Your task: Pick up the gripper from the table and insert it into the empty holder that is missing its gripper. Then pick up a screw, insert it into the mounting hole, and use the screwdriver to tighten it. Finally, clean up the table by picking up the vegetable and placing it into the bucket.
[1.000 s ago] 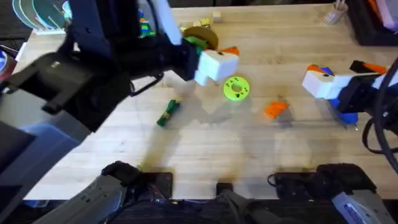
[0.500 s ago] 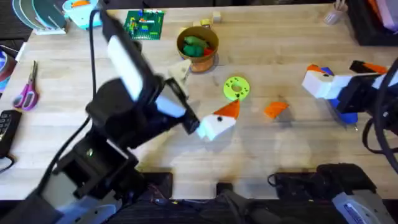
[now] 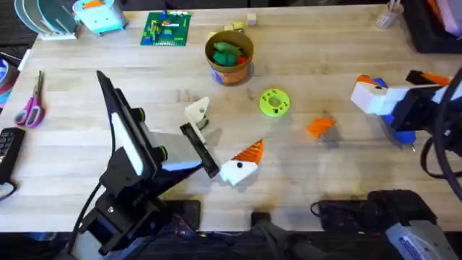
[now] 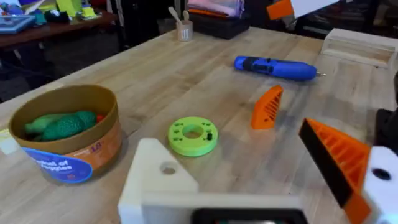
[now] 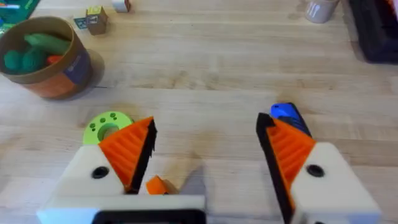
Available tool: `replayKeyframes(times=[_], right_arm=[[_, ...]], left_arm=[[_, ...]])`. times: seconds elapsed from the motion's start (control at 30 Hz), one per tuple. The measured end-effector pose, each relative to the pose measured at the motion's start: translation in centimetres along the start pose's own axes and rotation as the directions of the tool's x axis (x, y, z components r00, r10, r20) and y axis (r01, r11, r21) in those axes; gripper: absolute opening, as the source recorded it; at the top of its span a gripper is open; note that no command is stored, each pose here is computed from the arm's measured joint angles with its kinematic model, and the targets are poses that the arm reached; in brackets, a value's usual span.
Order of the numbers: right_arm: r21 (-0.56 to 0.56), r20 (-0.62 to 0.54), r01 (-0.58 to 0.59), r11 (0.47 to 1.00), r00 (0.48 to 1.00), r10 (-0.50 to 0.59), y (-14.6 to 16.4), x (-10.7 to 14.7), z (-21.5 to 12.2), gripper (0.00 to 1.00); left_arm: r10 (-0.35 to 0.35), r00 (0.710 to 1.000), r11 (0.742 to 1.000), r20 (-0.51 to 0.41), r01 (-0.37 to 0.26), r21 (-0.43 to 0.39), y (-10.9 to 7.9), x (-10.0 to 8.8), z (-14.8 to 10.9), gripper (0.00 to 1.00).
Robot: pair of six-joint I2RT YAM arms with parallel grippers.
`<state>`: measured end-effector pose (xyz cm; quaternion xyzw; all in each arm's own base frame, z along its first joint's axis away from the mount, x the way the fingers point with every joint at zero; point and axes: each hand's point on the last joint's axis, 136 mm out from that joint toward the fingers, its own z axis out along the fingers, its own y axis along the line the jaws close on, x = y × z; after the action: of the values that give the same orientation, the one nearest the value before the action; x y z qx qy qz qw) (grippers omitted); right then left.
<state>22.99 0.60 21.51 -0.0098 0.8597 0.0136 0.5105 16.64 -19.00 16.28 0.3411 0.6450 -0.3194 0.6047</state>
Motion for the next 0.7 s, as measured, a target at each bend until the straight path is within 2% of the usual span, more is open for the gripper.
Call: replayKeyframes(times=[0.27,0.4,0.7], right_arm=[[0.000,0.000,0.000,1.000,1.000,0.000,0.0,0.0,0.0,0.992],[0.000,0.000,0.000,1.000,1.000,0.000,0.0,0.0,0.0,0.992],[0.000,0.000,0.000,1.000,1.000,0.000,0.0,0.0,0.0,0.991]], left_arm=[[-0.015,1.000,1.000,-0.023,0.015,0.022,-0.7,0.9,-0.7,0.993],[-0.002,1.000,0.999,0.013,0.001,0.040,-1.0,0.1,-0.9,0.992],[0.000,1.000,0.999,0.017,0.000,0.050,-1.2,0.0,-0.9,0.993]])
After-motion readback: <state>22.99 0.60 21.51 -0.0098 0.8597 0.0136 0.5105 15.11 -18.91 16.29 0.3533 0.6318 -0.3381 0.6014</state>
